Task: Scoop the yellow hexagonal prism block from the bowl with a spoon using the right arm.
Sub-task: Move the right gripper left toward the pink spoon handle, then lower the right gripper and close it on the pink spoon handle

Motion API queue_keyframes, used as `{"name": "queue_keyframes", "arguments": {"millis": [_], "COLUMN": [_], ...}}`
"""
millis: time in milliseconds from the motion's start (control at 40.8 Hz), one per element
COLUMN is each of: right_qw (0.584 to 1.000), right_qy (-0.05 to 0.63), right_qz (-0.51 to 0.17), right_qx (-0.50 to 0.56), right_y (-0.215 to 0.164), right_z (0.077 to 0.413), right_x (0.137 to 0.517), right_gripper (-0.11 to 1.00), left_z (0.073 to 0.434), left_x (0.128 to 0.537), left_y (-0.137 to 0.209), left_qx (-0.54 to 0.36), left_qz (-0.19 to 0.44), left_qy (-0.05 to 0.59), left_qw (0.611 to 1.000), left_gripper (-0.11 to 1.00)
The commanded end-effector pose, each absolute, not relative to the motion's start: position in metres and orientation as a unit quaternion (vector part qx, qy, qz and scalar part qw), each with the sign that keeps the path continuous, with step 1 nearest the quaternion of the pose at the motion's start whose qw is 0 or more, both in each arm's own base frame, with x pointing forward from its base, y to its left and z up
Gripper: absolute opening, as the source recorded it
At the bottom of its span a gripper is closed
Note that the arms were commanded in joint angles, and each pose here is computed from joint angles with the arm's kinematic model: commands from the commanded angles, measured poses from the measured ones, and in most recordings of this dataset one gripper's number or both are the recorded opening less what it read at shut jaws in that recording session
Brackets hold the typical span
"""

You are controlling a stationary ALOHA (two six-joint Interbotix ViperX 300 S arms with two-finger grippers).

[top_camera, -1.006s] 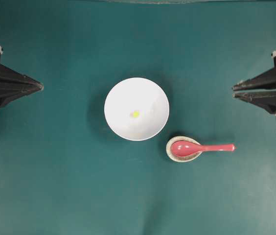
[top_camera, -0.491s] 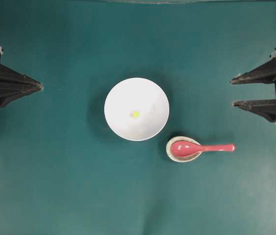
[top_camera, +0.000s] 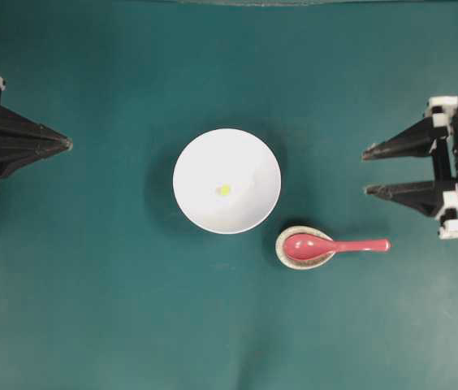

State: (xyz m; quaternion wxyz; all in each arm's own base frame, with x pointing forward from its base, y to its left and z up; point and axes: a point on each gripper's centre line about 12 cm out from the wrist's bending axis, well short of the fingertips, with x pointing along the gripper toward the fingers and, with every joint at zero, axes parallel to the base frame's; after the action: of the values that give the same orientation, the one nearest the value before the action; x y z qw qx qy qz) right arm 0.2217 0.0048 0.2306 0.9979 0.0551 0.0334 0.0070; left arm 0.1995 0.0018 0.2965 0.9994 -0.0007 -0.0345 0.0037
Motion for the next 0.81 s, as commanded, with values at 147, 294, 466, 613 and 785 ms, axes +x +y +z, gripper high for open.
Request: {"name": "queue_keyframes", "arguments": {"millis": [147, 294, 466, 613, 785], "right_qw": [0.998, 0.997, 0.996, 0.995, 0.994], "right_qy": [0.018, 0.018, 0.019, 0.031, 0.048], "right_qz": [0.028, 0.028, 0.033, 0.042, 0.05], "right_qx": [0.059, 0.073, 0.084, 0.089, 0.089], "right_y": [0.015, 0.019, 0.026, 0.035, 0.046], "right_z": [0.208, 0.191, 0.175, 0.162, 0.148], "right_x": [0.225, 0.224, 0.22, 0.219, 0.221], "right_gripper": [0.58, 0.58, 0.58, 0.58, 0.58], "left_z": [0.308, 0.308, 0.308, 0.307, 0.306], "left_x": [0.201, 0.201, 0.201, 0.201, 0.202], "left_y": [0.002, 0.002, 0.002, 0.002, 0.002], "left_qx": [0.001, 0.0, 0.0, -0.001, -0.001], "left_qz": [0.003, 0.003, 0.004, 0.003, 0.003], "left_qy": [-0.051, -0.051, -0.05, -0.048, -0.045], "left_qw": [0.999, 0.999, 0.999, 0.999, 0.999], "left_gripper": [0.03, 0.03, 0.03, 0.03, 0.03]}}
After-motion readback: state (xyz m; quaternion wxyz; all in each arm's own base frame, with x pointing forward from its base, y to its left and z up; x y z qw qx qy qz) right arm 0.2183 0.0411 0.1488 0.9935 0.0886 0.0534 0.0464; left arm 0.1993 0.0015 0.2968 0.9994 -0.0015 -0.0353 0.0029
